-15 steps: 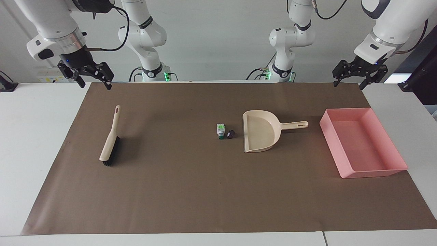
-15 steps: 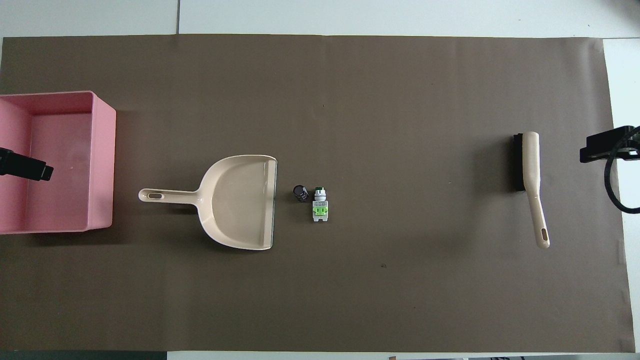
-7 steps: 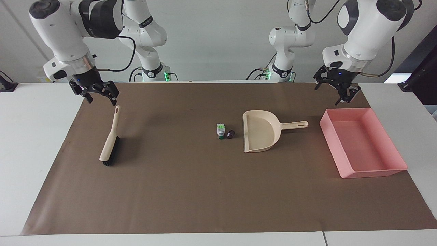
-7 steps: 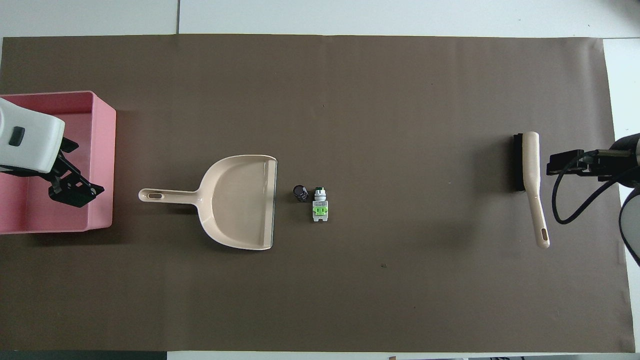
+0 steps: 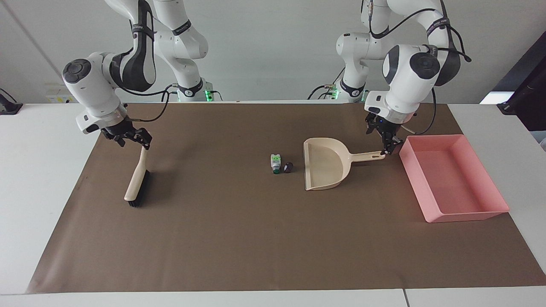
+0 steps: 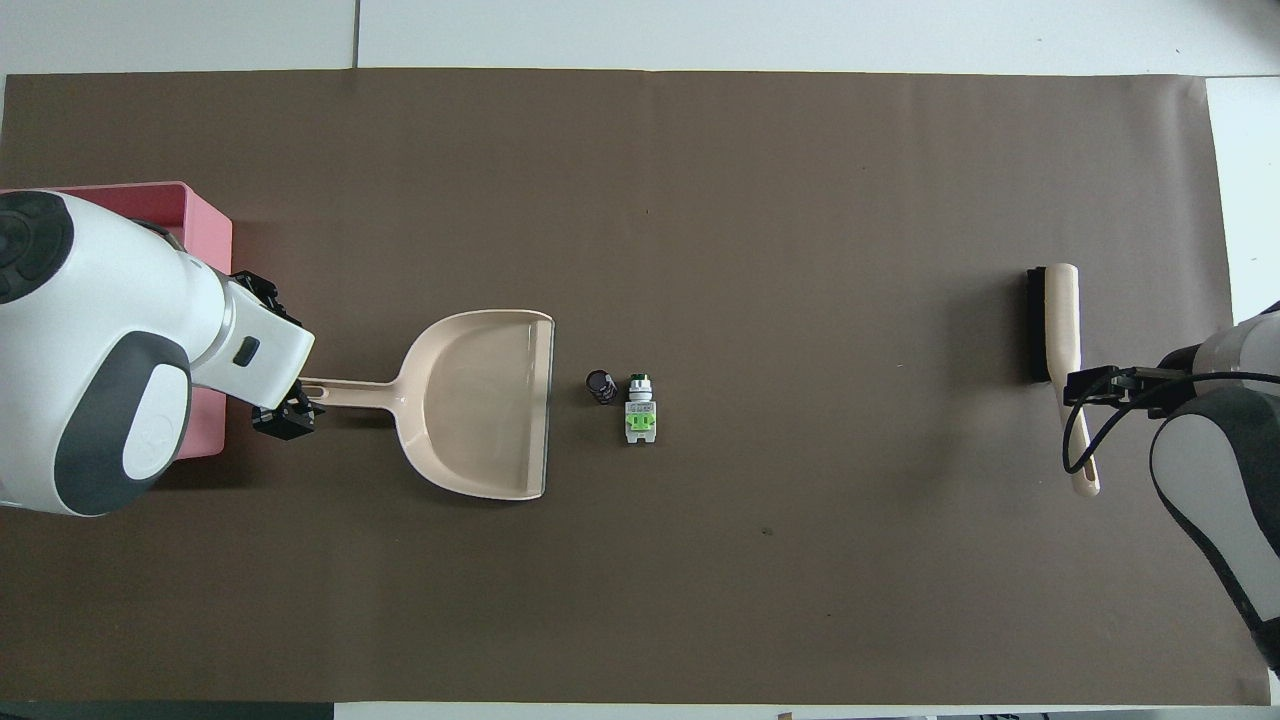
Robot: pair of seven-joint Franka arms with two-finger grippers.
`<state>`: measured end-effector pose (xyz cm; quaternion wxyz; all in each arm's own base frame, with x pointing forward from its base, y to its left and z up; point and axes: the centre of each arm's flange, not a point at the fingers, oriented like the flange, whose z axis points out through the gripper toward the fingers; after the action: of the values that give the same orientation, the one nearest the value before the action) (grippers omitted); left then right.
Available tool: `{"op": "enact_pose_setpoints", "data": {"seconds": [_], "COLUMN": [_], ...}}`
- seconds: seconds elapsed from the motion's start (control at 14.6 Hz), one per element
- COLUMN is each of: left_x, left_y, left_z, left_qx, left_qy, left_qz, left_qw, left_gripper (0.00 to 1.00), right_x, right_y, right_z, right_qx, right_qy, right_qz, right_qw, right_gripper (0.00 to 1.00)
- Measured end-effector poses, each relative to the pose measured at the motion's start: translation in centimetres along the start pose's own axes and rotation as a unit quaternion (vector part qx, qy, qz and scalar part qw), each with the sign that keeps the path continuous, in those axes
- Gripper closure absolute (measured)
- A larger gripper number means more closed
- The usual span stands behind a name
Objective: Clean e-waste and dump in bin
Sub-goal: 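Grasp the dustpan handle with the left gripper while the right gripper grasps the brush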
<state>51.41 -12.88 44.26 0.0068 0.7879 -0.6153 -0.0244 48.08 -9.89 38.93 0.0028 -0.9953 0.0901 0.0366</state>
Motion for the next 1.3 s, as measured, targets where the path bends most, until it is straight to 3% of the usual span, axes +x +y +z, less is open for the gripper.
{"op": "enact_pose_setpoints", "data": {"seconds": [0.27,0.48,0.62,0.96,1.3], "left_x": [0.6,1.0,0.9,0.7,0.3], "left_y": [1.8,2.9,2.9,2.8,2.2], "left_z": [6.7,8.5,8.6,8.7,8.3], "left_qx": [0.011,-0.002,-0.004,-0.005,-0.003], "left_qy": [0.005,-0.002,-0.002,-0.002,0.009], "left_qz": [0.051,0.169,0.201,0.210,0.186], "left_qw": [0.999,0.986,0.979,0.978,0.983], "left_gripper": [0.07,0.07,0.04,0.03,0.01], "right_x": [-0.1,-0.4,-0.7,-1.1,-1.1], "right_y": [0.5,1.0,0.9,0.7,0.7], "right_z": [2.5,3.7,4.1,4.8,4.9], "right_qx": [0.001,0.003,0.004,0.012,0.012], "right_qy": [-0.020,-0.031,-0.036,-0.042,-0.040], "right_qz": [-0.022,-0.025,-0.024,-0.021,-0.021], "right_qw": [1.000,0.999,0.999,0.999,0.999], "right_gripper": [0.01,0.03,0.02,0.06,0.16]}}
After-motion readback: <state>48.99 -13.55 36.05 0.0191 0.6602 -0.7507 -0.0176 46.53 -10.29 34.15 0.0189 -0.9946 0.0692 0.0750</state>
